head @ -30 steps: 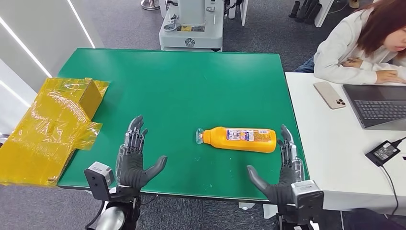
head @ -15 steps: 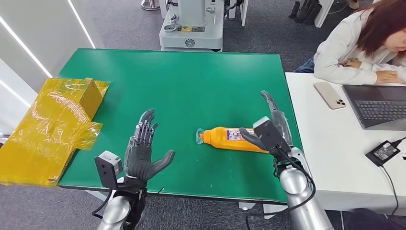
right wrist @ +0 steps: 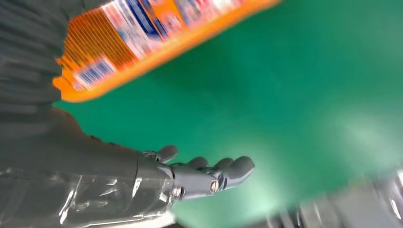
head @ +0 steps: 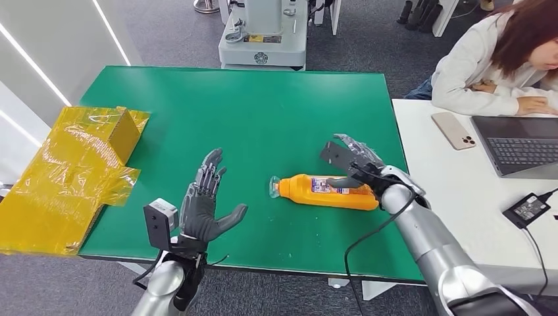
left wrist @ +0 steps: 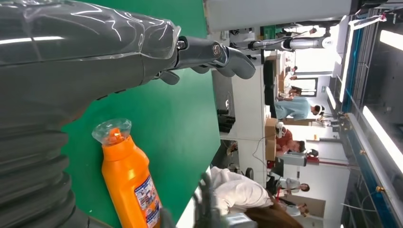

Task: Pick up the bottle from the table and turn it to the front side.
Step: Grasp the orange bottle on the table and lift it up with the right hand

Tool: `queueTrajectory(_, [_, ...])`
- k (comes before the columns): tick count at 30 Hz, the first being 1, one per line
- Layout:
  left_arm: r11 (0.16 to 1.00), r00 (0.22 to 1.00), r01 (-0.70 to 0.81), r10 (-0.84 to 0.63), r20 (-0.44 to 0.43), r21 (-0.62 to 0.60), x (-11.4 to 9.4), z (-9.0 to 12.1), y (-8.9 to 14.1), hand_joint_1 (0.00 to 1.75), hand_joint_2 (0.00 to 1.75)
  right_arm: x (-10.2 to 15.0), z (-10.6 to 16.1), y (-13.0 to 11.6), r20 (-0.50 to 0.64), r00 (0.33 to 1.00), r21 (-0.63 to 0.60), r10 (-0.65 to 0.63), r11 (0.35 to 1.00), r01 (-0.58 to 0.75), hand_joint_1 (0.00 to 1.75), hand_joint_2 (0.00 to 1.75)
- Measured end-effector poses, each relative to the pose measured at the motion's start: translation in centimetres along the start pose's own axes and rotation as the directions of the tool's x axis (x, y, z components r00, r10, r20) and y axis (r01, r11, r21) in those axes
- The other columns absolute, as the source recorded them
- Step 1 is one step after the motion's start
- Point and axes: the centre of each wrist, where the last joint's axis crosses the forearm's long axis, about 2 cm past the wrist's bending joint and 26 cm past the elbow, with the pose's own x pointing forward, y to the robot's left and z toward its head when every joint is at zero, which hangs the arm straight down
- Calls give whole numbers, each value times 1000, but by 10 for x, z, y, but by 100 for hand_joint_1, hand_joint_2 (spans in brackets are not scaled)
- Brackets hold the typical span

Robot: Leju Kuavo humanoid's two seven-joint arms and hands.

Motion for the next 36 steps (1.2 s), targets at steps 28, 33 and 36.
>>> queueTrajectory(28, [997,992,-79,77,-96,-15,-11,-1,3,0,175,-40,8,10,-161,955,338,249,923,-184,175,175])
queueTrajectory(33, [997,992,-79,77,-99,-14,-11,-1,3,0,175,-38,7,13,-152,953,336,262,920,-199,175,175])
queueTrajectory(36, [997,992,-79,77,-102,-13,-11,-1,3,0,175,-36,6,16,-141,960,328,240,927,-184,175,175])
